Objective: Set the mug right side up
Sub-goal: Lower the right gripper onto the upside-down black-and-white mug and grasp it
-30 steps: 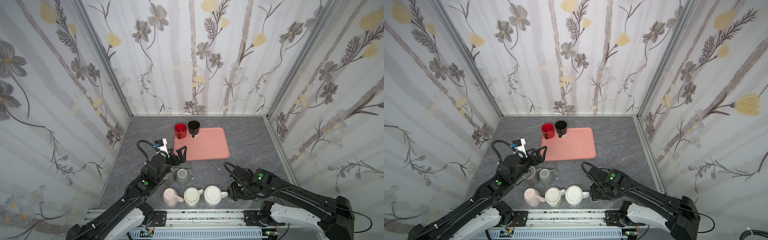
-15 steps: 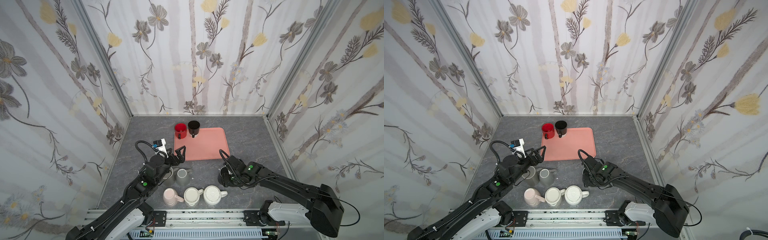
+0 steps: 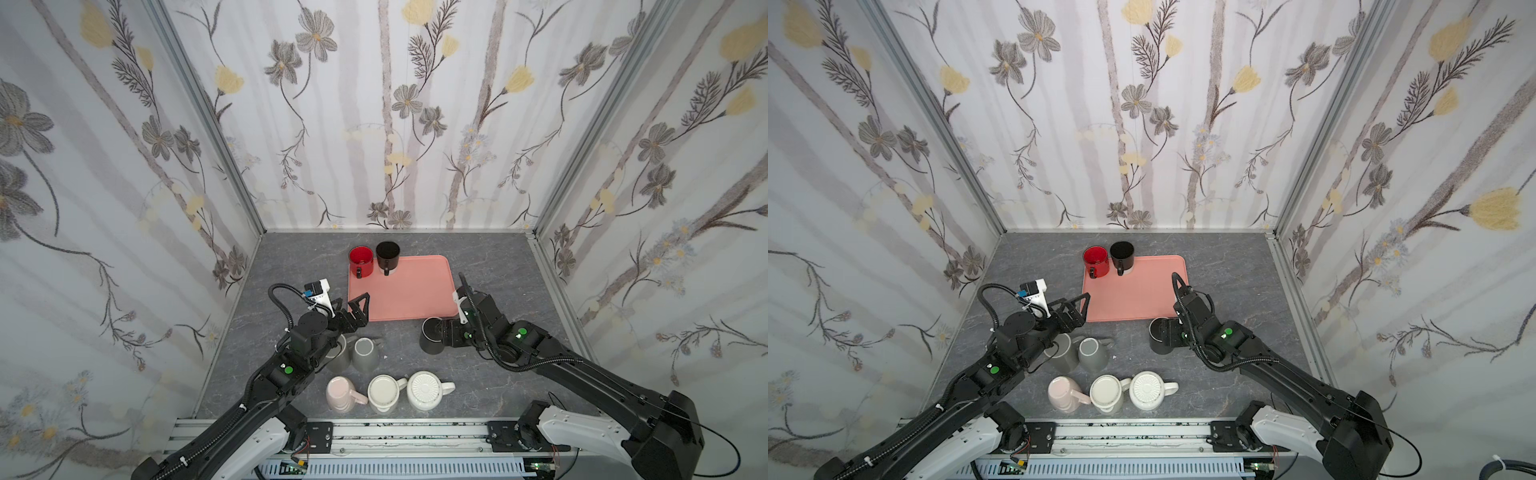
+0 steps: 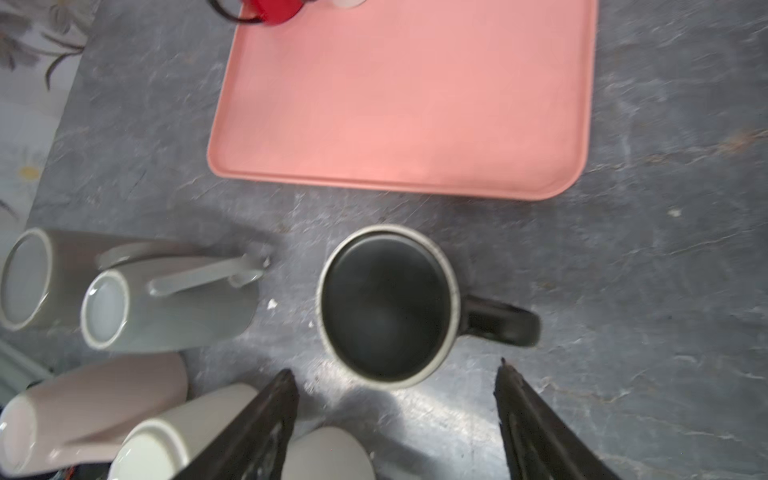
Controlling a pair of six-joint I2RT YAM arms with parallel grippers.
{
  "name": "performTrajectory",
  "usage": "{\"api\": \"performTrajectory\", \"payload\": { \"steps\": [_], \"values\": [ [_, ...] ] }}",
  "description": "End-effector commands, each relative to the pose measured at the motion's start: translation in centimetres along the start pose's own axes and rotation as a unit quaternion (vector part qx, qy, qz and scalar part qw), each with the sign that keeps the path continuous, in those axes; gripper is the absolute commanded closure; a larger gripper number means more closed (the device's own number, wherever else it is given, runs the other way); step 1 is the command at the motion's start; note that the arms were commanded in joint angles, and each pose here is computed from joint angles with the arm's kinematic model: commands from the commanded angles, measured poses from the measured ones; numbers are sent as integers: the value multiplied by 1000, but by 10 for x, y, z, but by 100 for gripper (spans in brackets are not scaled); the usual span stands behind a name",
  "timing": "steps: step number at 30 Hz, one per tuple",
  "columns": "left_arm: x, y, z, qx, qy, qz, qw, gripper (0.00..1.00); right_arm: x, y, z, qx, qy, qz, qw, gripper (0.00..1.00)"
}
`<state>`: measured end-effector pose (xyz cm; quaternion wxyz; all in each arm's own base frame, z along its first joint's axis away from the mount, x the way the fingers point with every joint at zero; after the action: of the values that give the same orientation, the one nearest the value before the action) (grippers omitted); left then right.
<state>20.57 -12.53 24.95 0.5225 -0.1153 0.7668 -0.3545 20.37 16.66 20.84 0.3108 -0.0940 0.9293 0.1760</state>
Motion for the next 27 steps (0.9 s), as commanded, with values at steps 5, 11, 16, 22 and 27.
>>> {"api": "performTrajectory", "payload": {
  "steps": [5, 11, 16, 22, 27],
  "values": [
    [-5, -6, 0, 12, -3, -9, 1000, 0, -29, -12, 32, -25, -42, -15, 999, 24],
    [-3, -1, -2, 1, -2, -9, 1000, 0, -12, -5, 49, -48, -29, 8, 998, 26],
    [-2, 0, -2, 2, -3, -14, 1000, 0, -1, 12, 49, -44, -47, 54, 996, 29],
    [-3, -2, -1, 1, -2, -15, 1000, 0, 1, 53, 42, -103, -71, 81, 989, 30],
    [-4, -2, 0, 0, -1, -13, 1000, 0, -5, 71, 33, -143, -64, 44, 987, 29]
  ]
}}
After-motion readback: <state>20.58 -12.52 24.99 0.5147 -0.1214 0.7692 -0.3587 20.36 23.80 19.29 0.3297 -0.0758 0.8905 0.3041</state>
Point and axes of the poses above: each gripper's point midway between its finger pads, its own z axis out along the fingers, its own y axis along the line the jaws close on, x = y × z, the point moved 8 cm from there along -z, back along the fingers, and after that the axes turned 4 degrees about -z, right-handed, at the moved point
